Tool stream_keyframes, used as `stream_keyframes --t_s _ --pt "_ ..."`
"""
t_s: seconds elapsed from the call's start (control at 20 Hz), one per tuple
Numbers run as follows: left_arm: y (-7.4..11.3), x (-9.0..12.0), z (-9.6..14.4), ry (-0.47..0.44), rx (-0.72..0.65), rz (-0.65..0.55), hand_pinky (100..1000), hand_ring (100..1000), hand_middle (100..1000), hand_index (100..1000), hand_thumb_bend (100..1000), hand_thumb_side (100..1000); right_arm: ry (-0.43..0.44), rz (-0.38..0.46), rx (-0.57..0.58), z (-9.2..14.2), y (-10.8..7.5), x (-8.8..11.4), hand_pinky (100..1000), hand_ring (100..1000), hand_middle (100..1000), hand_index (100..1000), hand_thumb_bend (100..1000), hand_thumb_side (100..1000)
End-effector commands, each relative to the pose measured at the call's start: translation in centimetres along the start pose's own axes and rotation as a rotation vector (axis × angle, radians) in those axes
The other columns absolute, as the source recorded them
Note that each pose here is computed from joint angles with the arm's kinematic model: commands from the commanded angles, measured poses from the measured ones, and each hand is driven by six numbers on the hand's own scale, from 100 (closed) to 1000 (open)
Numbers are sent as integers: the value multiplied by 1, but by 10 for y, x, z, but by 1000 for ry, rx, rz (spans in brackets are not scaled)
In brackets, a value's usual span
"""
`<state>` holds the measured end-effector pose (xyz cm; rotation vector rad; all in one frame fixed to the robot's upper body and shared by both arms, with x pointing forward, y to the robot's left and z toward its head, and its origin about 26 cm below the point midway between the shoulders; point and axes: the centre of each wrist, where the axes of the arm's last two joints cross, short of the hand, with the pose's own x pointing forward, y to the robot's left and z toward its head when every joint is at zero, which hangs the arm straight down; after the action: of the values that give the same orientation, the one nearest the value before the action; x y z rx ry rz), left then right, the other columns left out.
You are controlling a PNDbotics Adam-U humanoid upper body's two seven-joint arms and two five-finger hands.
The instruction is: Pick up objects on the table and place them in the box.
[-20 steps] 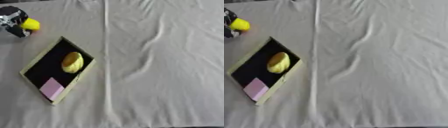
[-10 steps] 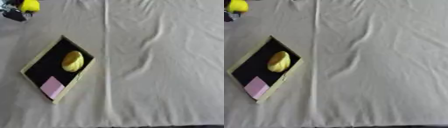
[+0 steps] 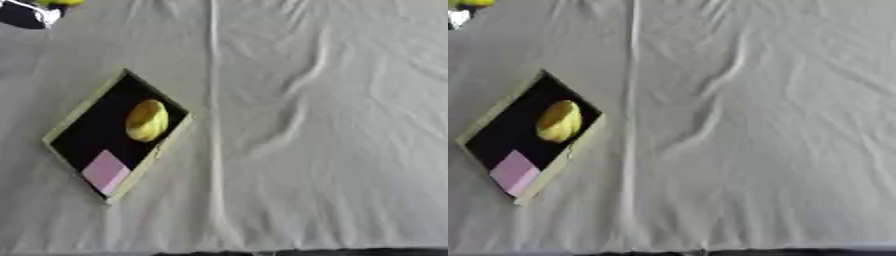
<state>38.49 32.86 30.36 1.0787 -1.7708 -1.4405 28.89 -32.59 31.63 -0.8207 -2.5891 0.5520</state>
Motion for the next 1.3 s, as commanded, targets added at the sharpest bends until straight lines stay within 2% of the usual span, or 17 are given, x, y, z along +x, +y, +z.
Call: stream_keyframes --t_s 0.05,0.25,0.4,0.95,1.15,1.3 --pt "26 36 20 -103 45 -52 644 524 442 517 119 100 -39 17 -2 -8 -8 6 924 849 729 823 100 100" --pt "21 66 44 -140 16 -69 647 534 453 531 135 100 -42 15 -10 -8 -9 7 924 849 729 823 100 100" --pt "14 75 53 -128 -23 -48 646 535 455 534 124 100 -43 9 -10 -8 -8 7 925 849 730 823 100 100" --pt "-16 75 53 -84 -131 -17 651 549 466 551 148 100 -62 -6 -16 -9 -8 7 924 850 733 824 100 100" --pt "-28 74 49 -94 -188 -21 664 566 486 581 182 100 -67 -10 -18 -10 -7 8 925 850 733 824 100 100" --pt "-38 71 48 -96 -256 -26 697 602 527 639 221 100 -70 -14 -21 -10 -7 8 925 850 734 824 100 100"
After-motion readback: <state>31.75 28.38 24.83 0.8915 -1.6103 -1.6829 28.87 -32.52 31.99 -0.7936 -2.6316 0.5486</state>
